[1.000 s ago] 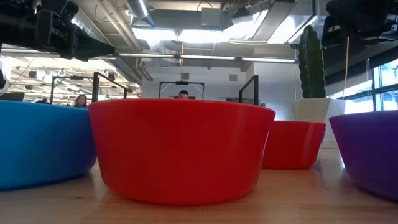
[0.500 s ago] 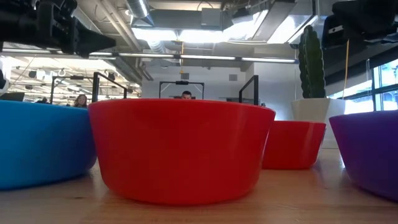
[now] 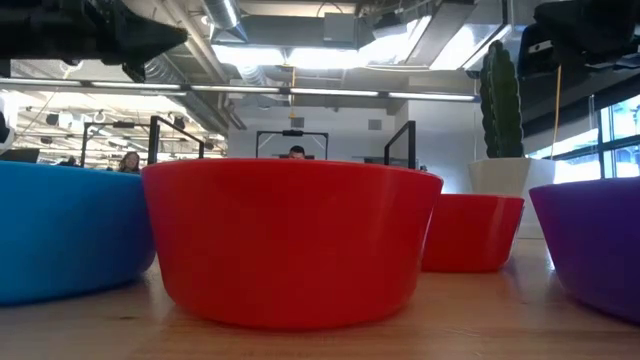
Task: Pick & Place Mini bowls
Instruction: Stack the blue bowl on top of the blue bowl on the shelf
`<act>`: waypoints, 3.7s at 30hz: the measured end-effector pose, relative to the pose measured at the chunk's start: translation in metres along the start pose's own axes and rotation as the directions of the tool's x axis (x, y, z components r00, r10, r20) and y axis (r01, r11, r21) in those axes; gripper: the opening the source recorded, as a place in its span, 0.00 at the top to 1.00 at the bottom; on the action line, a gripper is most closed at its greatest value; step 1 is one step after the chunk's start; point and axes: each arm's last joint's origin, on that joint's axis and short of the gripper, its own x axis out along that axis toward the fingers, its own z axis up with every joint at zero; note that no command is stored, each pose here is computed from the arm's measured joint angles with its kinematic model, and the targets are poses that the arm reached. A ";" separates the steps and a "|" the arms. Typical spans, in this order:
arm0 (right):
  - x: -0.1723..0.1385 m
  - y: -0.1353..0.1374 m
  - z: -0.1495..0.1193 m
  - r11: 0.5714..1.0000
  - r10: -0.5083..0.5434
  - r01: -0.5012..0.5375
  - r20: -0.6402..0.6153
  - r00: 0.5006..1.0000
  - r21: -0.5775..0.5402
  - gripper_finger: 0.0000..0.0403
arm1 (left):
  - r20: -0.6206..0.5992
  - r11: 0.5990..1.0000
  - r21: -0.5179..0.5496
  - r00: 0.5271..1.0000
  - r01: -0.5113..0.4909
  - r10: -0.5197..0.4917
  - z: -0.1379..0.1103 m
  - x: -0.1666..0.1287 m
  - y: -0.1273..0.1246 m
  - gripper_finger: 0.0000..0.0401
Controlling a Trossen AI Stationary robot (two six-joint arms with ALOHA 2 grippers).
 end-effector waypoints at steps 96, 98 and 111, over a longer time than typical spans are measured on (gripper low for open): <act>0.000 0.001 -0.005 0.999 0.010 -0.012 -0.052 0.999 -0.041 0.98 | -0.935 0.765 0.349 0.261 0.541 0.241 -0.033 0.121 -0.082 0.99; 0.000 0.001 -0.005 0.999 0.010 -0.012 -0.053 0.999 -0.040 0.98 | -0.920 0.774 0.358 0.338 0.522 0.197 -0.013 0.115 -0.083 0.99; 0.000 0.001 -0.006 0.999 0.013 -0.016 -0.067 0.998 -0.032 0.98 | -0.471 0.919 0.266 0.871 0.291 -0.139 0.032 0.032 -0.047 0.99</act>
